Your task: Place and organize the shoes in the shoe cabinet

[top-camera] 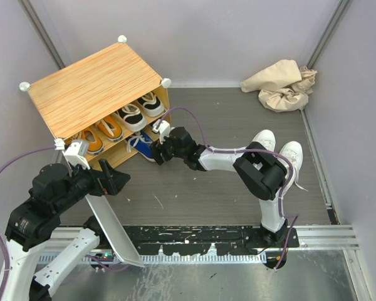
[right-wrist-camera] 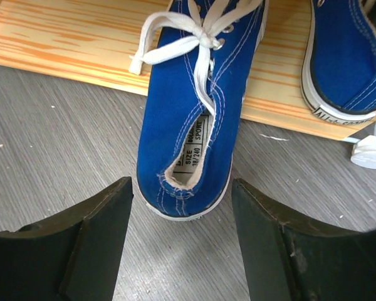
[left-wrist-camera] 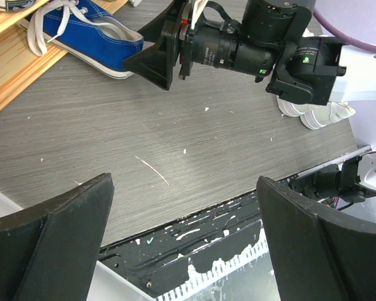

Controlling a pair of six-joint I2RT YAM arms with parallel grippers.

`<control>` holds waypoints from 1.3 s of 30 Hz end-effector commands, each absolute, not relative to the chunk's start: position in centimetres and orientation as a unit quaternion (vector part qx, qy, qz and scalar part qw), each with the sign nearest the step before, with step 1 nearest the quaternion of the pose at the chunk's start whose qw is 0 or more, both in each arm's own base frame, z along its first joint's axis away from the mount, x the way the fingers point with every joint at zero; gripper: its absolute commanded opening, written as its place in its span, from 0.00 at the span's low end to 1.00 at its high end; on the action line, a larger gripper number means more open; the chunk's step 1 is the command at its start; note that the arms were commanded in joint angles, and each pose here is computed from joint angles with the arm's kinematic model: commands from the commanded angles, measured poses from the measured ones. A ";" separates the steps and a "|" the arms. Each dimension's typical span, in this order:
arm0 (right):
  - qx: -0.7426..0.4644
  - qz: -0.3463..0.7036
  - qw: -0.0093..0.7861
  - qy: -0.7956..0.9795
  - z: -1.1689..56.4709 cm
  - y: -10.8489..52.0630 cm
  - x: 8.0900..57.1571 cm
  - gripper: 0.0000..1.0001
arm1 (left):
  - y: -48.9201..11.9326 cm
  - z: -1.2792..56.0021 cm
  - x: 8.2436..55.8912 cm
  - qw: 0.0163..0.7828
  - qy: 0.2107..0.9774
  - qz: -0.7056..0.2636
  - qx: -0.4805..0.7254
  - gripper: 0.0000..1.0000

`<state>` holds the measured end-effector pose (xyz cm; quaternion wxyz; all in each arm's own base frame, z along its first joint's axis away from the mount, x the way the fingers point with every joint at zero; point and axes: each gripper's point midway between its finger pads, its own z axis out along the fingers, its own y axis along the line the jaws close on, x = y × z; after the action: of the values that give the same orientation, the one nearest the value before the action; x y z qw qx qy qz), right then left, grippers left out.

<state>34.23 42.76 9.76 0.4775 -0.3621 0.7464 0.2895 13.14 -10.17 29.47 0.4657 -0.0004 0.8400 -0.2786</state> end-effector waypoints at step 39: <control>-0.220 0.318 0.663 0.641 18.7 48.3 44.4 0.01 | -10.0 27.7 13.9 0.455 0.854 -0.252 0.008 0.98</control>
<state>41.43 47.51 9.01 0.5576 -0.2774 0.7266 0.2899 13.52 -10.17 28.47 0.4611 0.0078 0.8461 -0.2672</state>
